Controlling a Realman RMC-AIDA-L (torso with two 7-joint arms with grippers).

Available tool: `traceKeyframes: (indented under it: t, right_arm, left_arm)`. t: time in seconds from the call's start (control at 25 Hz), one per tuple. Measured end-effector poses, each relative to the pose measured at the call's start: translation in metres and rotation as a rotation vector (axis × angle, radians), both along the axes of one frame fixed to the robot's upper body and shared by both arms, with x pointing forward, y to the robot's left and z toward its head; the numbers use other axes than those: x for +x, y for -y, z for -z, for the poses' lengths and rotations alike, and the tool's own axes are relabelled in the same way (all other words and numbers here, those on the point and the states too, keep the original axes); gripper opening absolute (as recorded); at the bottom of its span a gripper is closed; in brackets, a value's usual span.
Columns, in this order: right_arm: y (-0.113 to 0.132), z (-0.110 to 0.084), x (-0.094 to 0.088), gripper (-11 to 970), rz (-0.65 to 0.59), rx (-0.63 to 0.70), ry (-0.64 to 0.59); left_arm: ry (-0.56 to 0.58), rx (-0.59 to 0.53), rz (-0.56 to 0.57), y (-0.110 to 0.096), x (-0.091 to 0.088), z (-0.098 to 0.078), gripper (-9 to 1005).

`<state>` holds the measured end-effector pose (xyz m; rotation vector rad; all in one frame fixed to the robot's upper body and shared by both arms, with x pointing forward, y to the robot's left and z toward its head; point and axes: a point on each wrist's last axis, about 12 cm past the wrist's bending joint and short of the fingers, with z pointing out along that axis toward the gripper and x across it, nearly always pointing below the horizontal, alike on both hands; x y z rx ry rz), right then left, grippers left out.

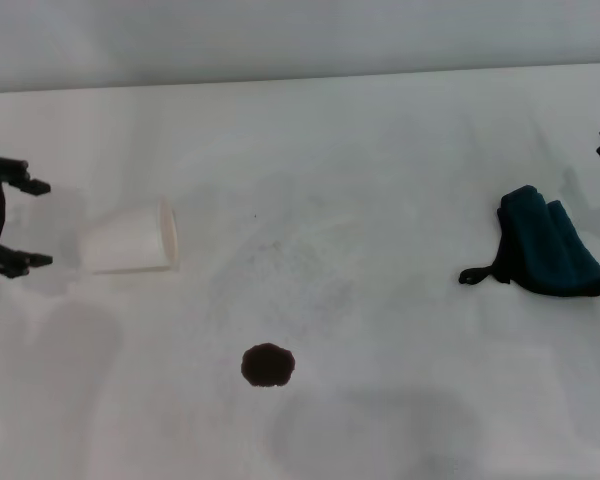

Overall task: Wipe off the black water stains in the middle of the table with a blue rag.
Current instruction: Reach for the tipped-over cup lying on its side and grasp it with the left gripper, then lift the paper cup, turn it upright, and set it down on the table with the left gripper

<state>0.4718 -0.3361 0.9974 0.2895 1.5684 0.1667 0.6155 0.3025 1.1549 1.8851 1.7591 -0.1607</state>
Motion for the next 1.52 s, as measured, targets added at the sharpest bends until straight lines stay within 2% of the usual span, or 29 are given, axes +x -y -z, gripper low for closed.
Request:
traceKeyframes:
  t: [0.2, 0.56, 1.0, 1.24, 1.52]
  right_arm:
    - [-0.003, 0.002, -0.001, 867, -0.002, 0.010, -0.009]
    - [-0.002, 0.001, -0.001, 866, -0.001, 0.005, -0.005]
    - [0.001, 0.001, -0.001, 865, -0.003, -0.005, -0.008]
    - [0.001, 0.001, -0.003, 865, -0.012, -0.010, -0.011]
    - [0.001, 0.004, -0.007, 866, -0.011, -0.004, -0.023]
  left_arm:
    - [0.015, -0.032, -0.011, 0.001, 0.000, 0.006, 867]
    - [-0.023, -0.045, -0.012, 0.011, -0.001, 0.027, 872]
    - [-0.059, -0.113, -0.001, 0.034, 0.000, 0.046, 871]
    - [-0.072, -0.109, -0.007, 0.043, -0.003, 0.063, 871]
    - [-0.064, -0.135, -0.023, 0.047, -0.004, 0.070, 872]
